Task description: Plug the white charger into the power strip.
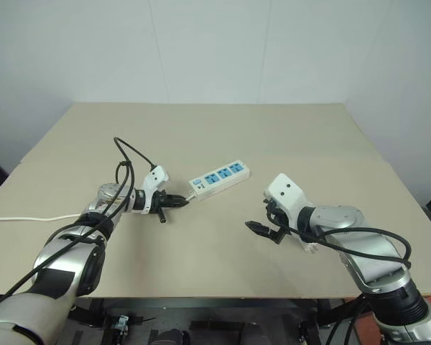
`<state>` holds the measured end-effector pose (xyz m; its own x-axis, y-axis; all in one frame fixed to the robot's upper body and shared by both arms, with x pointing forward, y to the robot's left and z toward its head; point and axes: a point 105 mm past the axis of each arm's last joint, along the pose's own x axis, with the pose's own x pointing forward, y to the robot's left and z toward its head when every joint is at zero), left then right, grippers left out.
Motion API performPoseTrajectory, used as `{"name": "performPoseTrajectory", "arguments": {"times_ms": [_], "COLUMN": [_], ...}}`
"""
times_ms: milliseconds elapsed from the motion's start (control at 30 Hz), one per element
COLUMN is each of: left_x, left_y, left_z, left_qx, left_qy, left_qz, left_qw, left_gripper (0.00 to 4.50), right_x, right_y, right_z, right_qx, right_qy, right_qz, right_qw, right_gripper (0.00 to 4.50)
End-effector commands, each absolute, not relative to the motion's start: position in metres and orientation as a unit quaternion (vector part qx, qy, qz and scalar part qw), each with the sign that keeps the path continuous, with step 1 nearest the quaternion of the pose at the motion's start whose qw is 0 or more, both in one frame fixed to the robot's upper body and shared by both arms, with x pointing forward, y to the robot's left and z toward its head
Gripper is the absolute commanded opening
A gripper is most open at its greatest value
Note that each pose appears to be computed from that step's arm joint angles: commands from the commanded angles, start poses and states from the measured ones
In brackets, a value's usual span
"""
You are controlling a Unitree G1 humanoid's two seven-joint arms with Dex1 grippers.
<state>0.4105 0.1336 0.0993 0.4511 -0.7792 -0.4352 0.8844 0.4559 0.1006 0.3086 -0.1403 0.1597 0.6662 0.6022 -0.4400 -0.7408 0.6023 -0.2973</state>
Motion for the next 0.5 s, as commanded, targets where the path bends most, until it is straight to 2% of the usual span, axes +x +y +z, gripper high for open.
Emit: {"name": "performPoseTrajectory", "arguments": {"times_ms": [33, 200, 500], "left_x": [0.405, 0.39, 0.335], "left_y": [0.132, 0.159, 0.204], "left_z": [0.103, 0.119, 0.121], "left_qx": [0.163, 0.138, 0.156], "left_qy": [0.134, 0.109, 0.113], "left_qz": [-0.521, -0.543, -0.535], "left_qw": [0.827, 0.821, 0.823], "left_gripper": [0.01, 0.01, 0.01], "right_x": [0.309, 0.303, 0.304], "right_y": [-0.14, -0.137, -0.127], "right_z": [0.17, 0.166, 0.157], "right_qx": [-0.245, -0.236, -0.234], "right_qy": [0.131, 0.136, 0.141], "right_qz": [0.376, 0.39, 0.412], "right_qw": [0.884, 0.88, 0.869], "right_gripper": [4.5, 4.5, 4.5]}}
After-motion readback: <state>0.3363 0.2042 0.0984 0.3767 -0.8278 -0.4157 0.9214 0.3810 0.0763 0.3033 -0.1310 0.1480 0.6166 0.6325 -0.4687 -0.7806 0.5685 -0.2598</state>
